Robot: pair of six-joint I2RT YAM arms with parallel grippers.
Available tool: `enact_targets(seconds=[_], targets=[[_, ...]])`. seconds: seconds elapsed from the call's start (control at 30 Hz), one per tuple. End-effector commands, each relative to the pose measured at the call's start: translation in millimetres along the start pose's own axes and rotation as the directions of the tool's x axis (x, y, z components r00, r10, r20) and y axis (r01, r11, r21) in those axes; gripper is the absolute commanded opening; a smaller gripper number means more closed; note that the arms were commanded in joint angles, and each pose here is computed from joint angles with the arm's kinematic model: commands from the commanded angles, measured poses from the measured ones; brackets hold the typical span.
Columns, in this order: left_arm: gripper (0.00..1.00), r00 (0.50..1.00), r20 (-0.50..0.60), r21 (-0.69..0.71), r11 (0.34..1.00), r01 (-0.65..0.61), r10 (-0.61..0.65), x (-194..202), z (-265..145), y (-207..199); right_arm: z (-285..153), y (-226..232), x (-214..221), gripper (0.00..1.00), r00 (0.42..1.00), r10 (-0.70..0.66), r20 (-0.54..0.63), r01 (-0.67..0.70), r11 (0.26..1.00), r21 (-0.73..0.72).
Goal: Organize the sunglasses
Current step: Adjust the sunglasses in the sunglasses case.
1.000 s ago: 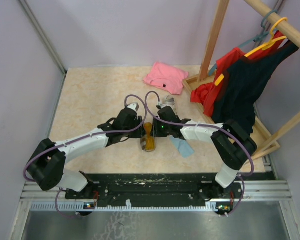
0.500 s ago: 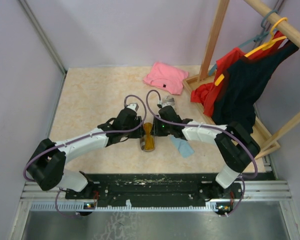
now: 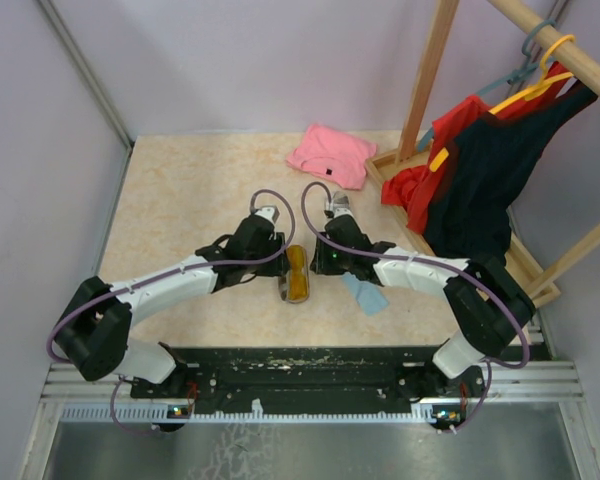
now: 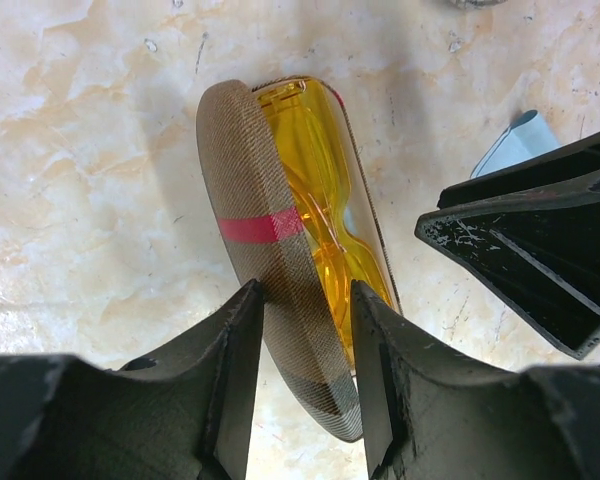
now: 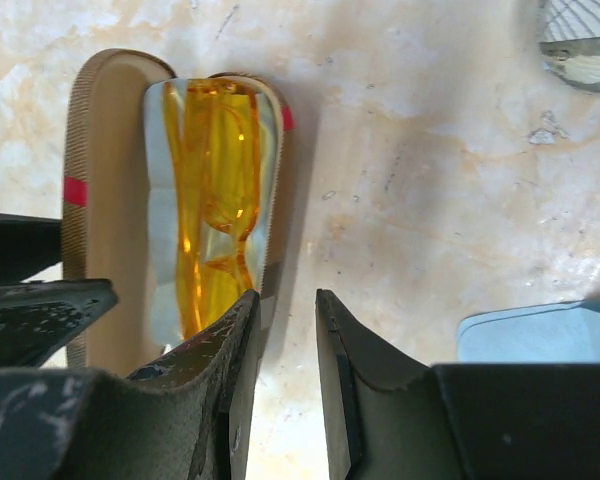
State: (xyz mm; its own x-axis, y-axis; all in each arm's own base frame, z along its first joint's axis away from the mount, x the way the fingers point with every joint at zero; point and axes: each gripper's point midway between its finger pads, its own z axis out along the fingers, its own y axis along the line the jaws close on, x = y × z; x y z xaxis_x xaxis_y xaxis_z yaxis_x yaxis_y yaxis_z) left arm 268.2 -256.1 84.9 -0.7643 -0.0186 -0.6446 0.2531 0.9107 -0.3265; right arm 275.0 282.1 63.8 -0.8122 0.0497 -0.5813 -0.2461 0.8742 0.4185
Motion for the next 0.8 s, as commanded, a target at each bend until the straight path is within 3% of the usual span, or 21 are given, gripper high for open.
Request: enact_targets(seconds=[0.0,0.77], targets=[[0.47,0.999,0.025,0.032,0.999,-0.031,0.030,-14.3,-0.8,-11.9,-6.6,-4.7,-18.6,0.29,0.998,0.009,0.070,-0.010,1.000,0.004],[0.45,0.997,0.000,0.015,0.997,-0.077,0.077,-18.1,7.9,-13.4,4.9,-20.4,-42.4,0.29,0.993,0.024,0.117,-0.025,1.000,0.008]])
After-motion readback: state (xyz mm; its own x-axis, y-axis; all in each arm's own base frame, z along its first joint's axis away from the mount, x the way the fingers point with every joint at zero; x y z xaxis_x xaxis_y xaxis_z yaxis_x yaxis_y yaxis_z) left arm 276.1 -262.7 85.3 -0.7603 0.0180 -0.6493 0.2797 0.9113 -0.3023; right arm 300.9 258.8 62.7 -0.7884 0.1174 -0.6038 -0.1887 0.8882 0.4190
